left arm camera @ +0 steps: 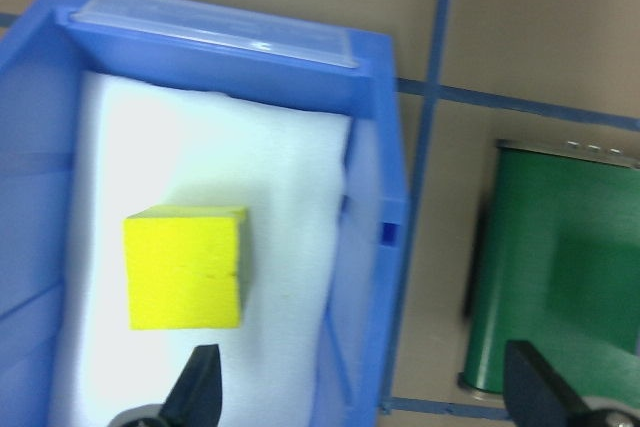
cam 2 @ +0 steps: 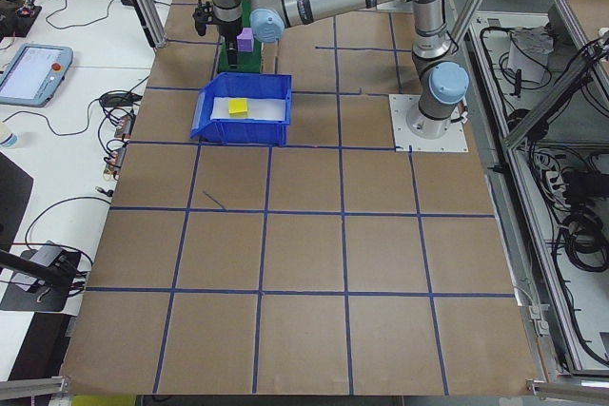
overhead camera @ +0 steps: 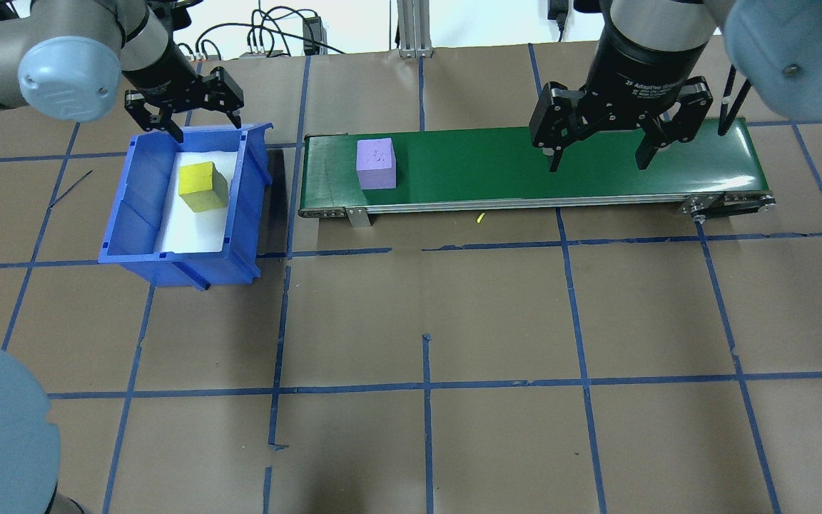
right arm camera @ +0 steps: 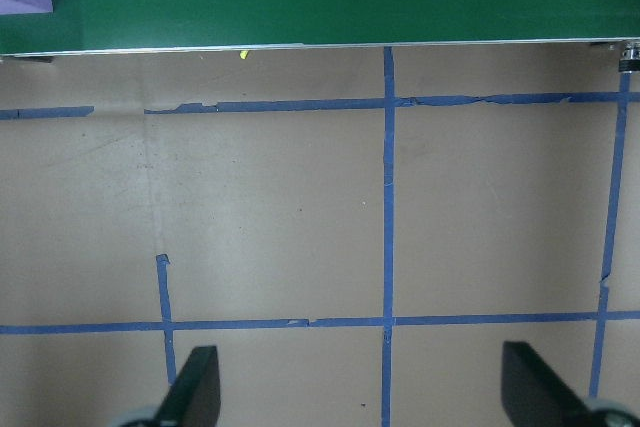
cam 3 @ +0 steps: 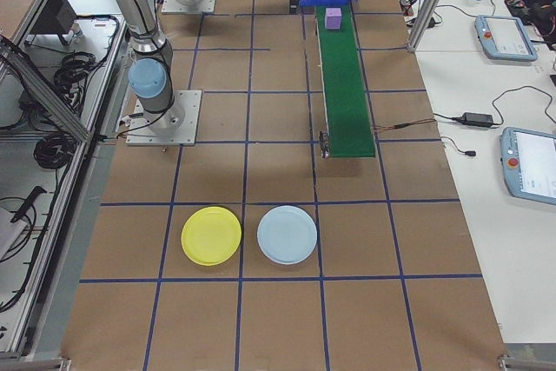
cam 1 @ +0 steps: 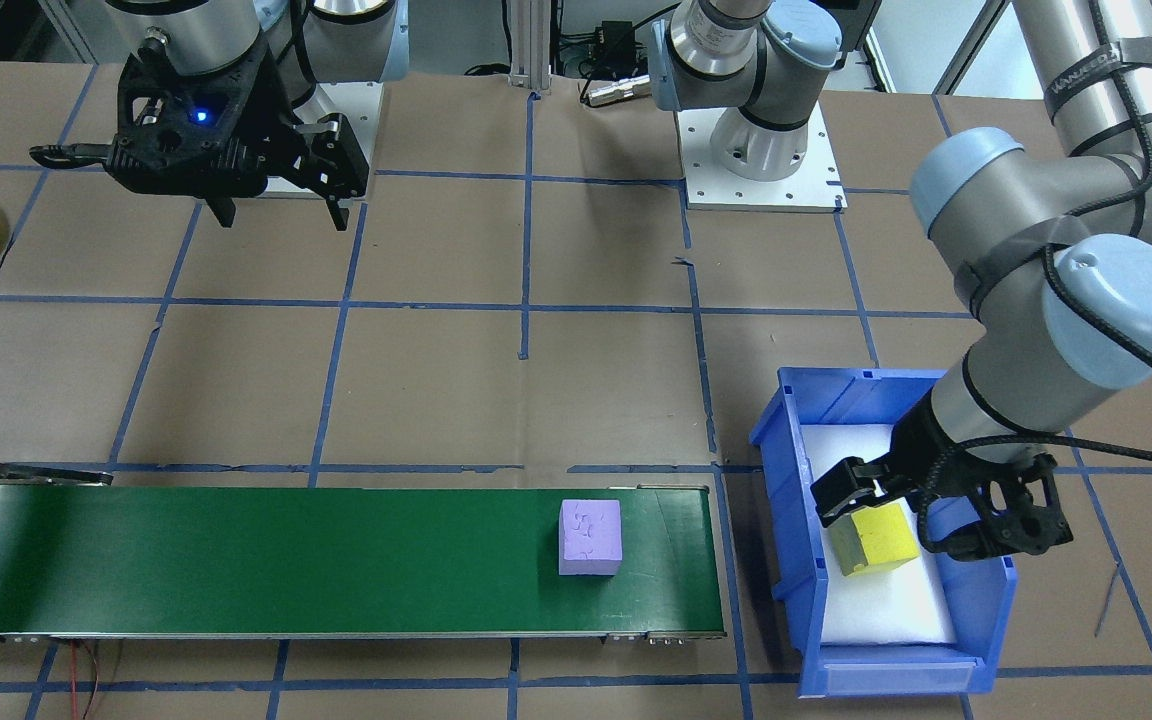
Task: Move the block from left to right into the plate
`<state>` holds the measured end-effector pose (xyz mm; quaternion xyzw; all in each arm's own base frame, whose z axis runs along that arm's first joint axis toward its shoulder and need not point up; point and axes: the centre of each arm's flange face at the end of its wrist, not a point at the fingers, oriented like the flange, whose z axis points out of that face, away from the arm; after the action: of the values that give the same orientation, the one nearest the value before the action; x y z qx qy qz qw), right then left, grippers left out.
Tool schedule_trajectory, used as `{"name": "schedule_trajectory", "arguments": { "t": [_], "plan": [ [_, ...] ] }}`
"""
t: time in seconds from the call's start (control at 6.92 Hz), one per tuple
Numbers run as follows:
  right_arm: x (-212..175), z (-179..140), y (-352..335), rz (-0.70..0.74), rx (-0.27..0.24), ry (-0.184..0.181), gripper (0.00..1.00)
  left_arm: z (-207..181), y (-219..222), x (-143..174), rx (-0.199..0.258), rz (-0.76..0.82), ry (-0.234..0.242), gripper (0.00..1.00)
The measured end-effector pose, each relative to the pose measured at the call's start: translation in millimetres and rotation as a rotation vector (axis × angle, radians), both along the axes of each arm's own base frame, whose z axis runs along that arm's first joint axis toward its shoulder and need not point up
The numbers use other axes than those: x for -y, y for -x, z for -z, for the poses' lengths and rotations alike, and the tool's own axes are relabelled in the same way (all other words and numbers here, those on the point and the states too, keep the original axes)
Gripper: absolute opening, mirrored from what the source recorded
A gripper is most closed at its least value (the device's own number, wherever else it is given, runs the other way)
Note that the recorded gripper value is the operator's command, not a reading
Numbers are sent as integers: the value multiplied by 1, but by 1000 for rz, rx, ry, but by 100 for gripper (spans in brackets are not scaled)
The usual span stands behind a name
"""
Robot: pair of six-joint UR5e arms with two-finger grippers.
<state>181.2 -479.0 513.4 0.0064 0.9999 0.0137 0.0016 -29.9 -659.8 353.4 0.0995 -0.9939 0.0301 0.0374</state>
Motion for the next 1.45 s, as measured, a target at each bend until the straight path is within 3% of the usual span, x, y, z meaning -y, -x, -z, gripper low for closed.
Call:
{"name": "schedule_trajectory", "arguments": {
  "t": [0.43,0.87,1.01,1.16,1.45],
  "plan": [
    [0,0,0,0,-1,-1,100,56,-42,12,-11,-48,-53,100],
    [0,1,0,0,-1,-2,100,106,-49,6,-19,-57,-89,99],
    [0,1,0,0,-1,-2,100,120,-48,2,-20,-56,-91,51],
    [0,1,0,0,-1,-2,100,127,-49,2,-18,-52,-92,15],
    [0,0,1,1,-3,-1,100,122,-50,5,-9,-18,-71,10]
  ]
}}
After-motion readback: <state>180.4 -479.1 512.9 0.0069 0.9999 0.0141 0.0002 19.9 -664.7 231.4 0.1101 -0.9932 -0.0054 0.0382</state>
